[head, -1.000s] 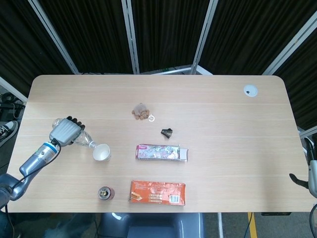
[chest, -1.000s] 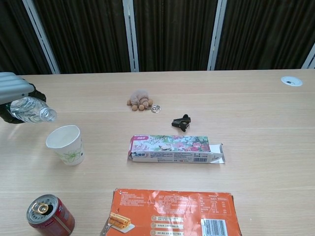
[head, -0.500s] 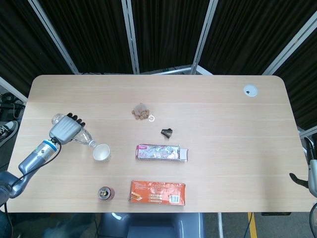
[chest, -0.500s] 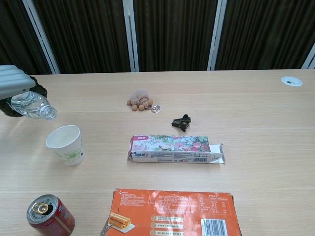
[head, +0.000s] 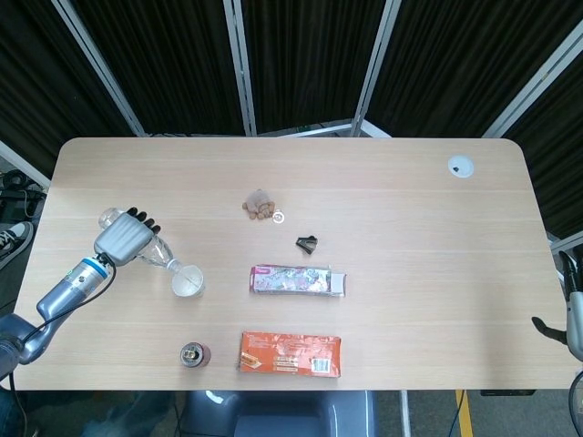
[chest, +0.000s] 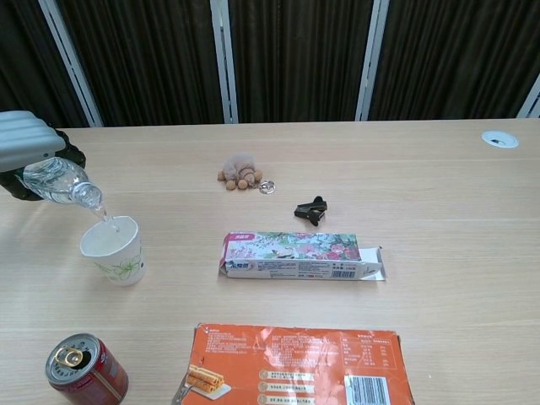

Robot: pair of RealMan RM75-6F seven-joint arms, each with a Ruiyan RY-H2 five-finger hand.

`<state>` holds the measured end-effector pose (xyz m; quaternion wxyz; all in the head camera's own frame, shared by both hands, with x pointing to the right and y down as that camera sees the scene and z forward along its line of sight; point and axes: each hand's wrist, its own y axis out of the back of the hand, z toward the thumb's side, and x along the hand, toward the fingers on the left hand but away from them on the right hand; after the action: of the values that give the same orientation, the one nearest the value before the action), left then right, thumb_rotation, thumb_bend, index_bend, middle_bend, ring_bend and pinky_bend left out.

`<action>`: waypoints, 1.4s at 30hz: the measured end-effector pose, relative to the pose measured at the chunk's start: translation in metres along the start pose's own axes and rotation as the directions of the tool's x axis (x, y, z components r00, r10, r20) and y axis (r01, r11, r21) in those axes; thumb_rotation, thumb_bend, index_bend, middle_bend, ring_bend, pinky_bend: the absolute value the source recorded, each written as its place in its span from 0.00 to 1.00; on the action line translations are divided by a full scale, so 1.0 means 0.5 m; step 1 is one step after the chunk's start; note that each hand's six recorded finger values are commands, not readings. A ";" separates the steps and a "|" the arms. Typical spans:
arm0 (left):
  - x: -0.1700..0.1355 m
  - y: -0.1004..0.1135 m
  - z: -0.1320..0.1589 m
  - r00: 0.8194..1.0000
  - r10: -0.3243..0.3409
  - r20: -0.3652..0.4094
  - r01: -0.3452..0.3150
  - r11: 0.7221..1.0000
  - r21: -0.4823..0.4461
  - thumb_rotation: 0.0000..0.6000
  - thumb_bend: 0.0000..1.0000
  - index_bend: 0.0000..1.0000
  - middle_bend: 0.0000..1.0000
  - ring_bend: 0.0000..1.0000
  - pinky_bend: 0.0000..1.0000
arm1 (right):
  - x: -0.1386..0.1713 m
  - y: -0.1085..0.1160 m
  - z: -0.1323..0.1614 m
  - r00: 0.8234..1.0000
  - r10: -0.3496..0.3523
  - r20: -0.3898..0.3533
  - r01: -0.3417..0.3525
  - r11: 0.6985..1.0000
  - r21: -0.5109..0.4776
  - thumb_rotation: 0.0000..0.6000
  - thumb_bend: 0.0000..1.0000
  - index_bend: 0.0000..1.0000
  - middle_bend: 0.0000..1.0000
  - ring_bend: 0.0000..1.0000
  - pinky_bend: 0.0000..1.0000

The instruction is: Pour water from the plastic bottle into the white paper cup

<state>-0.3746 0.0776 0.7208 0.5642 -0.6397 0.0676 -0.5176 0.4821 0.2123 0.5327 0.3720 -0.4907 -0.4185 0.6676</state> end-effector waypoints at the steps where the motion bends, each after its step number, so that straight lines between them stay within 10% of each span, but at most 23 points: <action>1: 0.001 0.001 0.001 1.000 0.002 0.001 -0.002 1.000 -0.002 1.00 0.57 0.50 0.43 0.33 0.34 | 0.000 0.000 0.000 1.000 -0.001 0.000 0.001 1.000 0.001 1.00 0.00 0.00 0.00 0.00 0.00; 20: -0.013 0.005 -0.011 0.999 0.037 -0.024 -0.040 0.987 -0.153 1.00 0.56 0.50 0.43 0.33 0.34 | 0.000 0.001 0.001 1.000 0.001 0.003 -0.001 1.000 0.003 1.00 0.00 0.00 0.00 0.00 0.00; 27: -0.016 0.009 -0.027 0.995 0.047 -0.093 -0.084 0.895 -0.437 1.00 0.56 0.51 0.43 0.33 0.34 | 0.000 -0.004 0.005 1.000 0.005 -0.002 -0.005 1.000 0.006 1.00 0.00 0.00 0.00 0.00 0.00; 33: -0.009 0.023 -0.041 0.981 0.056 -0.186 -0.177 0.657 -0.733 1.00 0.53 0.51 0.43 0.33 0.34 | -0.001 -0.009 0.008 1.000 0.013 -0.003 -0.013 1.000 0.013 1.00 0.00 0.00 0.00 0.00 0.00; 40: 0.014 0.035 -0.036 0.939 0.076 -0.334 -0.343 0.201 -0.918 1.00 0.50 0.51 0.43 0.34 0.35 | -0.003 -0.016 0.011 1.000 0.022 -0.005 -0.022 0.999 0.024 1.00 0.00 0.00 0.00 0.00 0.00; 42: 0.023 0.033 -0.022 0.930 0.076 -0.361 -0.368 0.122 -0.922 1.00 0.50 0.51 0.44 0.34 0.35 | -0.004 -0.017 0.012 1.000 0.024 -0.005 -0.024 0.999 0.027 1.00 0.00 0.00 0.00 0.00 0.00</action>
<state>-0.3693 0.0572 0.7126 0.0749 -0.7692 0.5437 -0.3273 0.4776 0.2127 0.5424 0.3718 -0.4924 -0.4025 0.6762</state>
